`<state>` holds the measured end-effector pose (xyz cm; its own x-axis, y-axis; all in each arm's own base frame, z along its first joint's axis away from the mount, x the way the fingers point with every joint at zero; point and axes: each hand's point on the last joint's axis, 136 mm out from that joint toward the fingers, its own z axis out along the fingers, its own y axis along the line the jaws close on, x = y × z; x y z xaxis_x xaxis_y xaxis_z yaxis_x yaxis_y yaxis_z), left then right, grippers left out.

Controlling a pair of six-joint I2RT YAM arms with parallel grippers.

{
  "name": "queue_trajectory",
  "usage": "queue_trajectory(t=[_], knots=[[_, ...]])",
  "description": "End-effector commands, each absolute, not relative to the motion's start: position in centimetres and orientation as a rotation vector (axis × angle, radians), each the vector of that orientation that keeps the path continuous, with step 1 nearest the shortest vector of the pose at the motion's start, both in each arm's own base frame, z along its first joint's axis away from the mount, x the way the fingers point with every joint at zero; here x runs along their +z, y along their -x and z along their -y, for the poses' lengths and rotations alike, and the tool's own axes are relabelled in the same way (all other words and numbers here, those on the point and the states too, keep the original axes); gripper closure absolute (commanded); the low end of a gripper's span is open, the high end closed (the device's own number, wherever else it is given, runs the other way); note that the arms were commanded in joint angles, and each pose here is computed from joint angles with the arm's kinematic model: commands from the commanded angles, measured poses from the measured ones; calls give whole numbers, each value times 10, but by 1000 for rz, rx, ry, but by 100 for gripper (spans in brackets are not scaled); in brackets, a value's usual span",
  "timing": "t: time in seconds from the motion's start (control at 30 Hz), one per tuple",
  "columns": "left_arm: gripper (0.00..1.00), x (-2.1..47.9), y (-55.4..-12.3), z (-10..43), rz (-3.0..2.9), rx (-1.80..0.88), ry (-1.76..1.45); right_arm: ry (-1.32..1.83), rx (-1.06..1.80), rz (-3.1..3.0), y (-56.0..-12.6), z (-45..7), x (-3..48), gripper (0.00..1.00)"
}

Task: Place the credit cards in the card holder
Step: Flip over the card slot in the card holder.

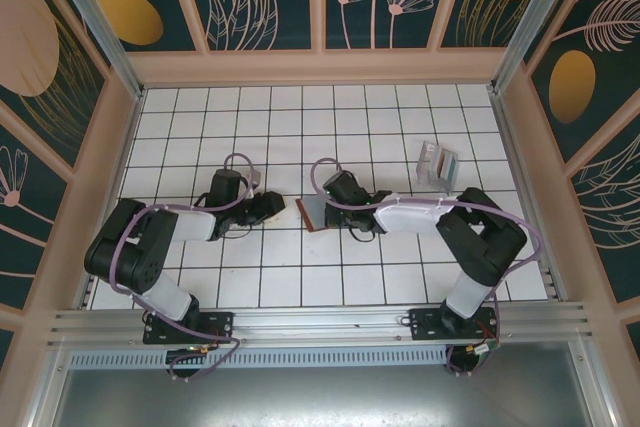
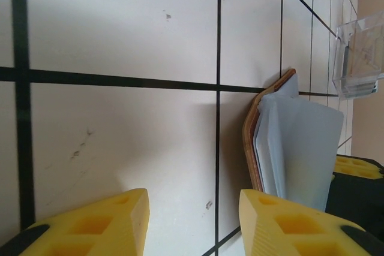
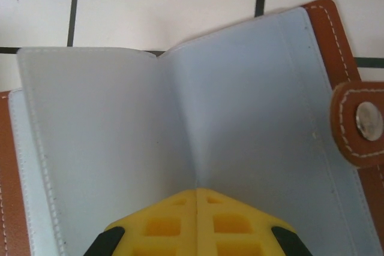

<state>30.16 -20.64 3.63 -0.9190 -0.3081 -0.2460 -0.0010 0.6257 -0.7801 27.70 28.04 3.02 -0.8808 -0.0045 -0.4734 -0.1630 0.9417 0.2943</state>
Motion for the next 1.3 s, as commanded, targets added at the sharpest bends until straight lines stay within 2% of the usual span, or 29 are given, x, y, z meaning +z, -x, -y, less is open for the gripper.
queue_trajectory(t=[0.0,0.2,0.47,0.77,1.27], knots=[[54,51,-307,213,-2466,-1193,205,61,577,-2587,-280,-281,42,100],[52,69,-318,224,-2449,-1149,167,-40,730,-2601,-283,-273,38,100],[44,51,-319,239,-2547,-937,198,-92,889,-2589,-284,-270,39,100],[41,42,-318,261,-2568,-835,176,-109,954,-2589,-282,-271,36,100],[40,5,-319,262,-2655,-647,163,-160,1015,-2574,-279,-264,32,100]])
